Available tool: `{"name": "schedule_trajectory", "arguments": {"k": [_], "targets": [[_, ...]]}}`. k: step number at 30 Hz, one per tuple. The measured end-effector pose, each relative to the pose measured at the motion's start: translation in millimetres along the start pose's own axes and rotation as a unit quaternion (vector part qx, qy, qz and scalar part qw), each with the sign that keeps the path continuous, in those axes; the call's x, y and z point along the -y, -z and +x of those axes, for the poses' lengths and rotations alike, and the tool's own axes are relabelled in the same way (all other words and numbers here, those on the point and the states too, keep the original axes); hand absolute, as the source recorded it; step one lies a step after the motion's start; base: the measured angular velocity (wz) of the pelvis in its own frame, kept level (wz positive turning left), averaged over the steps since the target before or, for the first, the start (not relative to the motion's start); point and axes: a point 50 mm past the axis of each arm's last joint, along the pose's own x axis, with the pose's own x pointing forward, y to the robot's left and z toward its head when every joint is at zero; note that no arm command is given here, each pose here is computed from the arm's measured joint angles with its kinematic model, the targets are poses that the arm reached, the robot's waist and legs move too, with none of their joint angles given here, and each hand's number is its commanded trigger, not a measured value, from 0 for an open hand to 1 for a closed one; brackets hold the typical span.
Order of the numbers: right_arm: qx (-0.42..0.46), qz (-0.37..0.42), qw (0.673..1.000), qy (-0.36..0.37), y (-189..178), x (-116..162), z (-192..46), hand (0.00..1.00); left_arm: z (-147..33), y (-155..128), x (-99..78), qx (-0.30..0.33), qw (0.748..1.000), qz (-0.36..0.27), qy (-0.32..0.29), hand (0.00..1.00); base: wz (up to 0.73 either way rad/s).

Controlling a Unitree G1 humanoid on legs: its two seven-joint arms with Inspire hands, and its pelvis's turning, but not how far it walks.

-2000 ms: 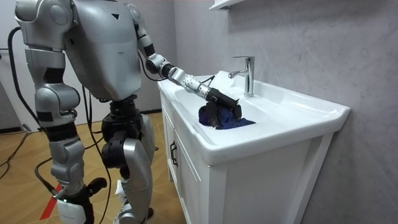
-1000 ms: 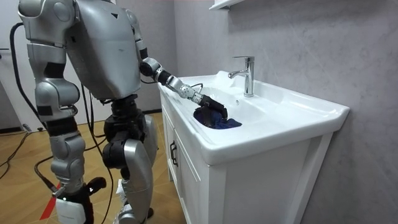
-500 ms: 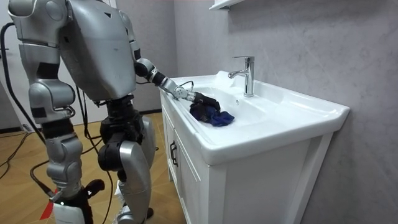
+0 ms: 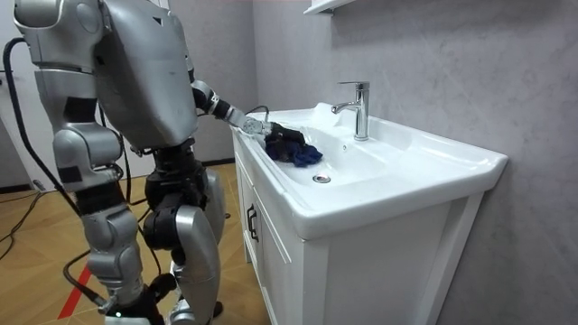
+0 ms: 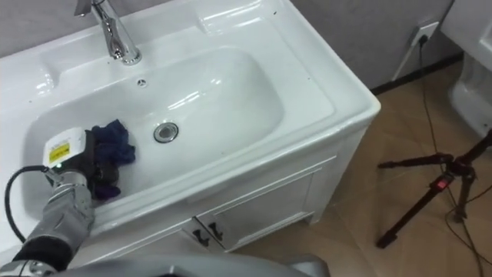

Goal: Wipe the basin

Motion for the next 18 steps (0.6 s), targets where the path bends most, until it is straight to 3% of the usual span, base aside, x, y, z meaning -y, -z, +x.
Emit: {"name": "schedule_trajectory", "arguments": {"k": [8,18], "targets": [[0.015,0.024,1.0,0.011,-0.5,6.3,-0.8,0.0,5.6,-4.8,-38.7,0.026,0.998,-0.005,-0.054,1.0,0.19],[0.023,0.013,1.0,0.005,-6.1,0.0,0.1,0.0,6.2,-9.5,-50.7,0.037,0.996,0.002,-0.078,1.0,0.06]]}}
